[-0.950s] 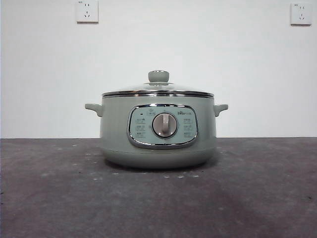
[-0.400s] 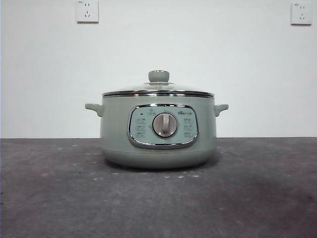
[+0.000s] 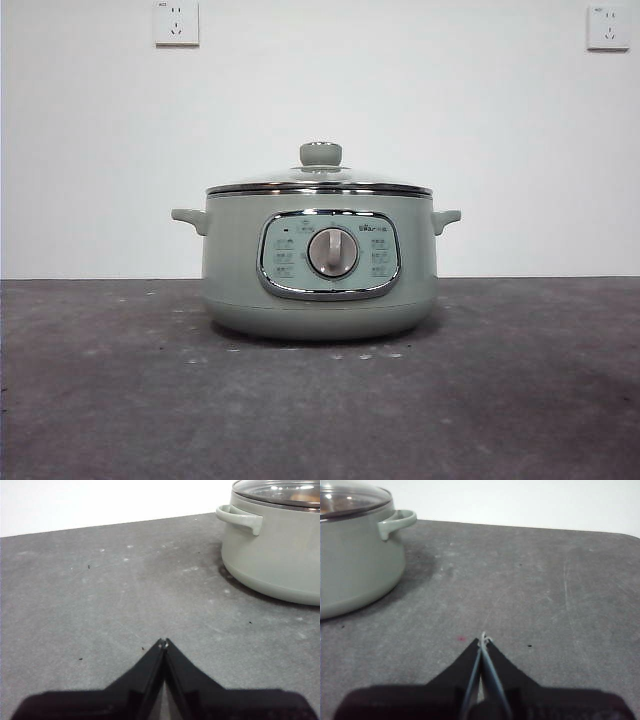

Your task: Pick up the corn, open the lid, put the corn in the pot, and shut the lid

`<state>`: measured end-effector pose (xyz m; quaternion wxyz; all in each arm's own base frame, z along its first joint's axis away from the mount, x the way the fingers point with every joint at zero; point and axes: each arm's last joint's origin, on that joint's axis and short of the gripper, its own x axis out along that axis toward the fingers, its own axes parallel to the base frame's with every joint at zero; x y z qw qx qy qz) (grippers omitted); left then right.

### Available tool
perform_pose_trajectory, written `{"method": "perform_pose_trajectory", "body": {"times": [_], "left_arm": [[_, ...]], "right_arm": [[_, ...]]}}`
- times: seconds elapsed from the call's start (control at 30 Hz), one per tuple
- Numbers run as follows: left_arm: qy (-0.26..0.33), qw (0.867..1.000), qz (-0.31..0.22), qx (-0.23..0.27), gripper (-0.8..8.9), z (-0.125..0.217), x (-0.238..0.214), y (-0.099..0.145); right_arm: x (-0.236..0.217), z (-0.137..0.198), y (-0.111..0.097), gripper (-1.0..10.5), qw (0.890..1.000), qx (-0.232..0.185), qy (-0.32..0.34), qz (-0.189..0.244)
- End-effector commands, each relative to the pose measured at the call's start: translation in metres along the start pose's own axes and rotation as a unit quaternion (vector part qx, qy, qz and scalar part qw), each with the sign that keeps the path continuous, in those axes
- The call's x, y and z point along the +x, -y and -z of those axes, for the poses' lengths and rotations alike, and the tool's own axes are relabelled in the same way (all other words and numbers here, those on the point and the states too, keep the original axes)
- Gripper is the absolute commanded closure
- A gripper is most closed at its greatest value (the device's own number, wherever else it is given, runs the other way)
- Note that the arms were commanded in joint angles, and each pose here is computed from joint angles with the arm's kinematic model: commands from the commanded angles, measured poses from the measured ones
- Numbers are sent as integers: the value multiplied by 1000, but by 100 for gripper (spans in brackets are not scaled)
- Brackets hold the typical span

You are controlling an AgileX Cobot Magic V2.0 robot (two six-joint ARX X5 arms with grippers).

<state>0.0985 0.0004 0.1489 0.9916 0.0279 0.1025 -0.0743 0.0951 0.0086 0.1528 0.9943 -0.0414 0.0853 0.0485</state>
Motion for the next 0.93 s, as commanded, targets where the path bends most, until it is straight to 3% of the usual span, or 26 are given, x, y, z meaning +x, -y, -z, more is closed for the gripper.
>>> {"method": "perform_pose_trajectory", "body": {"times": [0.03, 0.93], "left_arm": [[-1, 1000, 2, -3, 817, 3, 1, 0], [-1, 1000, 2, -3, 817, 3, 1, 0]], "right_arm": [[1, 2, 0, 946, 1000, 9, 0, 0], [1, 3, 0, 946, 1000, 11, -1, 0]]}}
